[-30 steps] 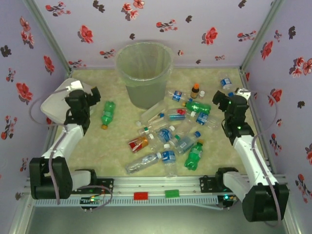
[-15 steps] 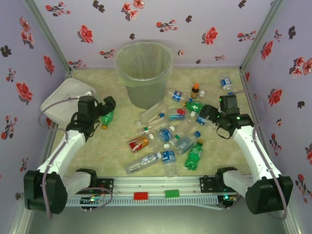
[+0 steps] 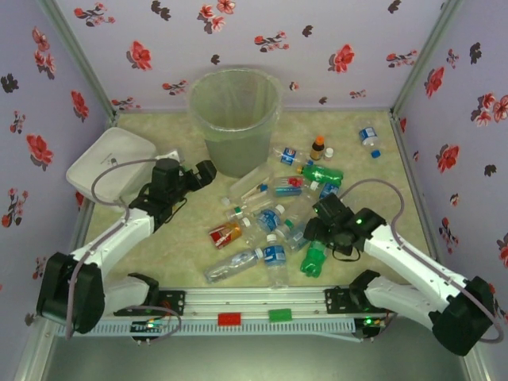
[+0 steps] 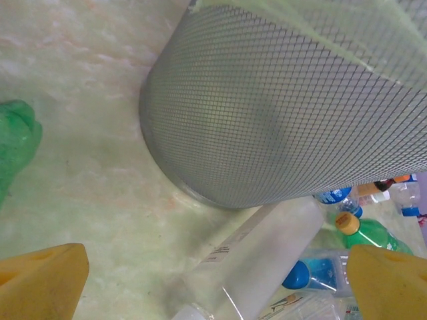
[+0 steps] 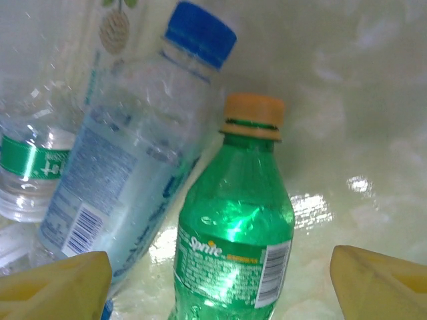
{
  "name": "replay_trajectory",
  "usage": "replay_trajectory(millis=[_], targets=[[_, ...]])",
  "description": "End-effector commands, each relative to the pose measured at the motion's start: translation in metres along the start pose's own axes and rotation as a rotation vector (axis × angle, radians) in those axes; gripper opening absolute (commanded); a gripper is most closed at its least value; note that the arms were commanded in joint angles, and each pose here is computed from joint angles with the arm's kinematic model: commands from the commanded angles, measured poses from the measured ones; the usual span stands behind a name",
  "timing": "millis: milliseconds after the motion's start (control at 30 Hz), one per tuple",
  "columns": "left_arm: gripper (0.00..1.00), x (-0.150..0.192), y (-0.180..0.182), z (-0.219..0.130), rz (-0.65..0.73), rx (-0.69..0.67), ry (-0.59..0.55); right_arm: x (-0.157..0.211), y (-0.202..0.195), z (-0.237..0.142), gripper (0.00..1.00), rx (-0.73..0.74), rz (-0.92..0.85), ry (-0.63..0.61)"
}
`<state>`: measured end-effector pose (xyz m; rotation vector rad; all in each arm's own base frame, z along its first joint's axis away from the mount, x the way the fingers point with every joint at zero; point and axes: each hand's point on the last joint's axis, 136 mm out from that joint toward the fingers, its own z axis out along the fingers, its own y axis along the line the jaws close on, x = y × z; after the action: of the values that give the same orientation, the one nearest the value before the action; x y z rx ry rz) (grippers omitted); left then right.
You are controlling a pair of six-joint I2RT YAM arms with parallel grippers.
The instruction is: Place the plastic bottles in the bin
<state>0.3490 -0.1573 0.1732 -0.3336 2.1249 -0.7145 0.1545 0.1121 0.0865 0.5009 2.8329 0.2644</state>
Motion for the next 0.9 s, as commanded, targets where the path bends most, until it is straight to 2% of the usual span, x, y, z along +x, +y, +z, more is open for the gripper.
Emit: replay_trajectory(millis=[0, 100, 367, 500, 633, 867], targets=[[1.0, -0.011, -0.014, 0.001, -0.014, 0.056, -0.048, 0.01, -0.001, 0.012, 0.83, -0.007, 0.081, -0.005], [1.0, -0.012, -0.014, 0.0, -0.005, 0.053, -0.055, 0.019, 0.009, 0.03, 0.78, -0.048, 0.089, 0.018], [1.0, -0.008, -0.003, -0.007, 0.006, 0.02, -0.067, 0.025, 0.007, 0.055, 0.75, 0.012, 0.059, 0.019], [1.0, -0.009, 0.006, -0.013, 0.009, -0.015, -0.096, 0.024, 0.005, 0.06, 0.65, 0.017, 0.061, 0.008], [1.0, -0.014, 0.012, -0.02, 0.004, -0.038, -0.137, 0.02, 0.004, 0.056, 0.53, 0.014, 0.063, -0.02], [1.0, -0.018, 0.02, -0.024, 0.008, -0.061, -0.156, -0.003, 0.016, 0.015, 0.46, -0.038, 0.007, -0.118]])
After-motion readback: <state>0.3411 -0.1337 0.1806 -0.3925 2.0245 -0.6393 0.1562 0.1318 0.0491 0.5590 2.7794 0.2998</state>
